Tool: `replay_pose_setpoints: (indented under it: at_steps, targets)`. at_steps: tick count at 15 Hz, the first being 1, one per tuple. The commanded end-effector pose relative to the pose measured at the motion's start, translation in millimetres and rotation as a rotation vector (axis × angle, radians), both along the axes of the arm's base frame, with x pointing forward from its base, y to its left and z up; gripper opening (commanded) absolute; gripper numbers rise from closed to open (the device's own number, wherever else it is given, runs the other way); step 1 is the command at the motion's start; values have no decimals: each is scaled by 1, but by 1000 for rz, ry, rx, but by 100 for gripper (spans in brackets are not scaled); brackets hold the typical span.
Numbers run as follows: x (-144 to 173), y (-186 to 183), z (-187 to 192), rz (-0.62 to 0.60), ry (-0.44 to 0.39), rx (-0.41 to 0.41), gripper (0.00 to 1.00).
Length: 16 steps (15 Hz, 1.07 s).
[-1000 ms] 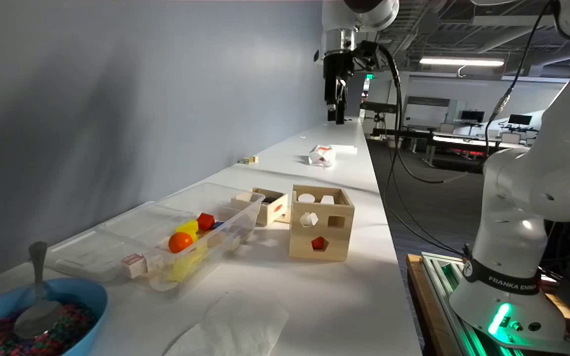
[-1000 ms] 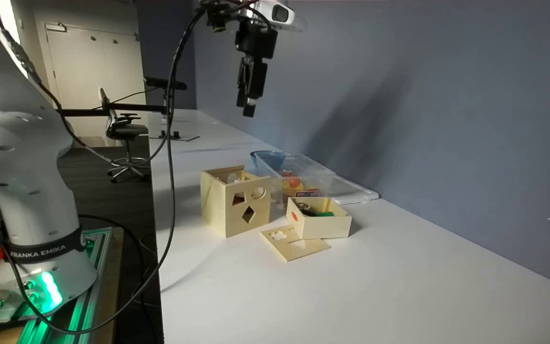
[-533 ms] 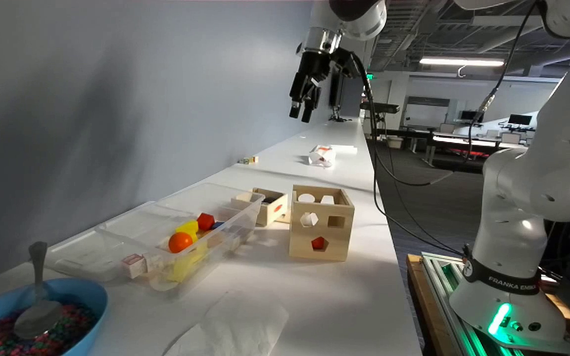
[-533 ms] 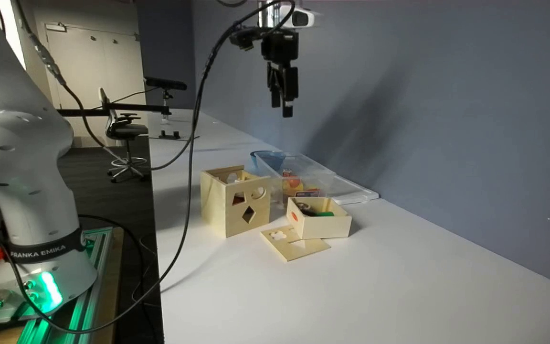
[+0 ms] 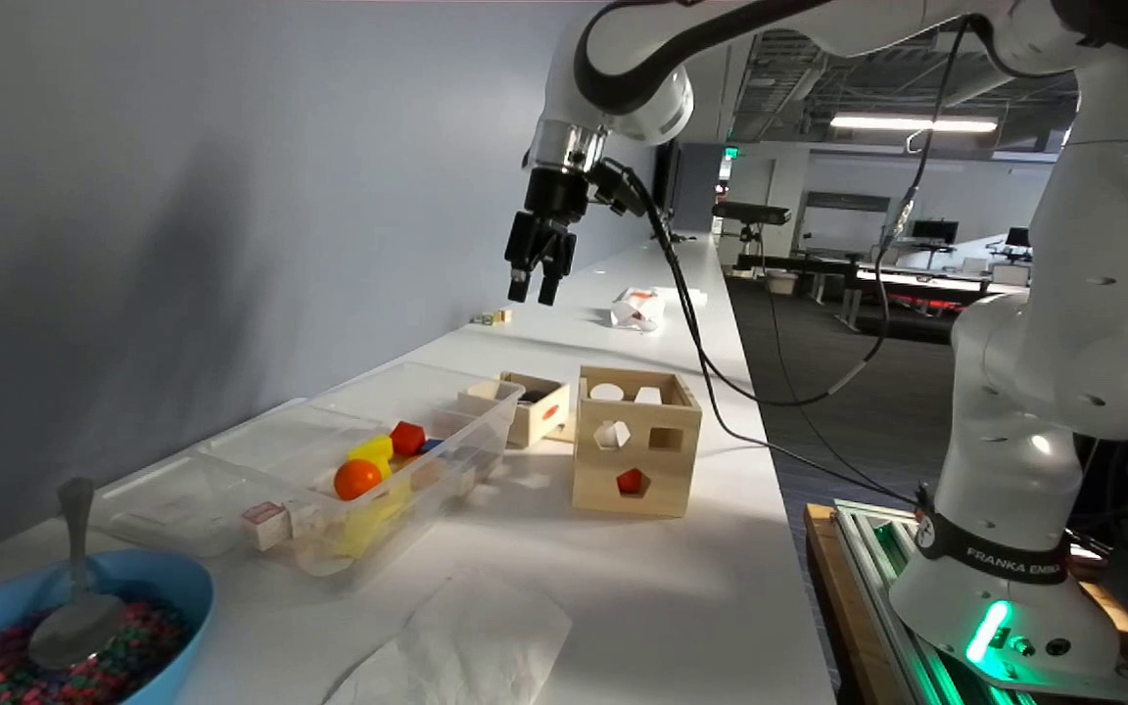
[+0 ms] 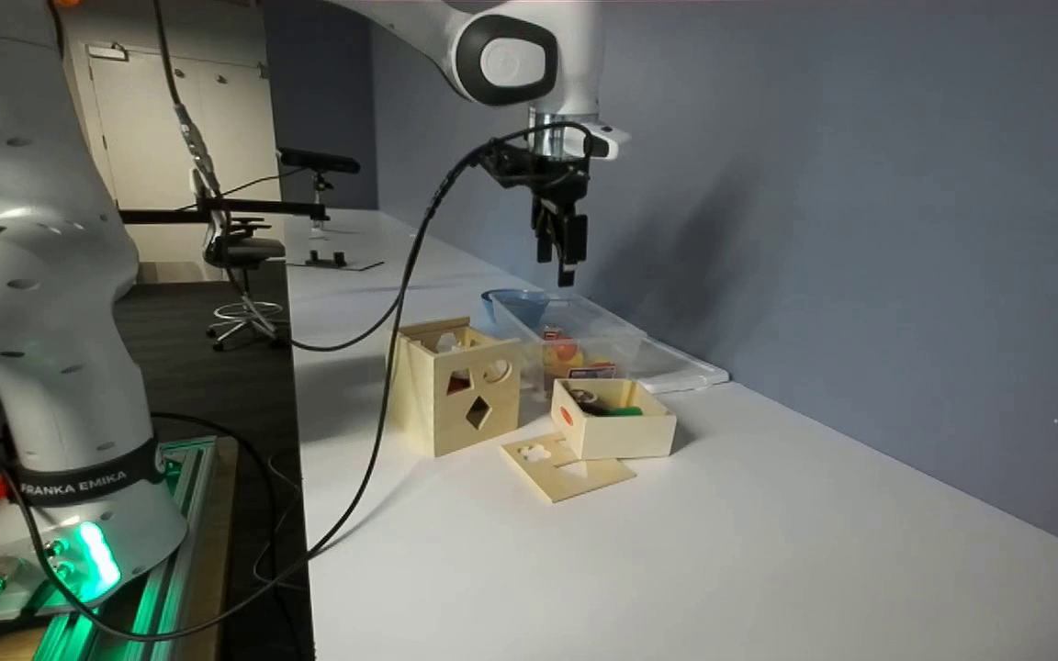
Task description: Move the big lunchbox to the right and put the small wooden box inside the lunchbox
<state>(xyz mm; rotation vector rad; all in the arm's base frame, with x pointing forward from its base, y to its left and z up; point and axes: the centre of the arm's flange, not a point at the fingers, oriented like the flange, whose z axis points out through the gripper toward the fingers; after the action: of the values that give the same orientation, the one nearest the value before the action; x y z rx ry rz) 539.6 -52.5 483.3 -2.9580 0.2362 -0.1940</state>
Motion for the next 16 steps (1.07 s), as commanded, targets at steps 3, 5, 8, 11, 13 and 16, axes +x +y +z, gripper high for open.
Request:
replay_pose_setpoints:
  at_steps: [3, 5, 8, 11, 13, 16]
  targets:
    - [1, -2, 0, -2, -2, -1, 100]
    - [6, 1, -3, -50, -14, -37, 100]
    - [29, 3, -29, -169, -26, -58, 100]
    - [51, 8, -62, -233, 10, -71, 100]
    - [62, 15, -87, -246, 43, -68, 100]
    - [75, 25, -110, -257, 53, -63, 100]
